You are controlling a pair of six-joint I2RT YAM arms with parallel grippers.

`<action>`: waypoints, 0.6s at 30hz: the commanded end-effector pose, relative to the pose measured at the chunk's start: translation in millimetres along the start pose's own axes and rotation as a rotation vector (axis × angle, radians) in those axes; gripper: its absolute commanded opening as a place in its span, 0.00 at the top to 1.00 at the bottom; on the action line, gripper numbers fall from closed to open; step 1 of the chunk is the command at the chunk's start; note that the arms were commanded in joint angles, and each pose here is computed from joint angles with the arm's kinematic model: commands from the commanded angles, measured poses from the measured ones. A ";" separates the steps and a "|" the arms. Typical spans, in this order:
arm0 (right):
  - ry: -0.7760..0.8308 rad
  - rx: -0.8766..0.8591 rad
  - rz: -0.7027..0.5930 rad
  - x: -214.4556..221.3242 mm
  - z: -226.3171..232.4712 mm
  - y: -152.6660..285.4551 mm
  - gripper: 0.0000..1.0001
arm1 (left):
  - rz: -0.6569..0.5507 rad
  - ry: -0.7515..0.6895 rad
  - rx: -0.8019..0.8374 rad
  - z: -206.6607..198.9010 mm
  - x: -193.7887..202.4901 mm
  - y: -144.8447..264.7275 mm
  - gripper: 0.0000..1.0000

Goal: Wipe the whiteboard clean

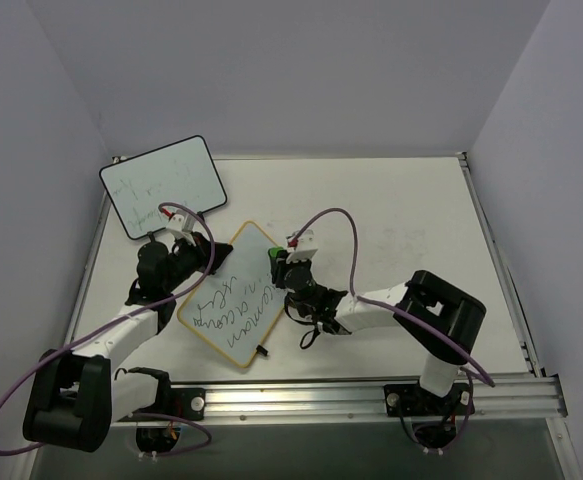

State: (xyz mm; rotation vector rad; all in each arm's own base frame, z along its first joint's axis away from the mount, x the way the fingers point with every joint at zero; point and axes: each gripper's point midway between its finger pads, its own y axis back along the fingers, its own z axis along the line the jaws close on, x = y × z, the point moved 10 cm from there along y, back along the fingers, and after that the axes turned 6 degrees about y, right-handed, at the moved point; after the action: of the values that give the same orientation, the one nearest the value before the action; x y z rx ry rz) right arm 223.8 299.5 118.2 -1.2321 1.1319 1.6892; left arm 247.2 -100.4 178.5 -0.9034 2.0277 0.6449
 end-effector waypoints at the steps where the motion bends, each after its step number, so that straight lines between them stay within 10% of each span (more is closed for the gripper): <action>1: 0.000 0.042 0.081 22.7 -17.4 14.5 1.00 | -0.086 -0.095 0.100 -15.2 -18.1 0.5 0.98; 18: 0.020 -0.017 0.078 23.1 10.1 20.8 1.00 | -0.097 -0.096 0.102 -17.0 -18.4 2.9 0.98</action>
State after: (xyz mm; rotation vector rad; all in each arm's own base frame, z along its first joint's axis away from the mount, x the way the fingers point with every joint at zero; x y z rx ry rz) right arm 203.6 277.5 94.6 -1.1591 1.2339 1.6734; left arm 244.7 -100.6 181.6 -0.9111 2.0133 0.6348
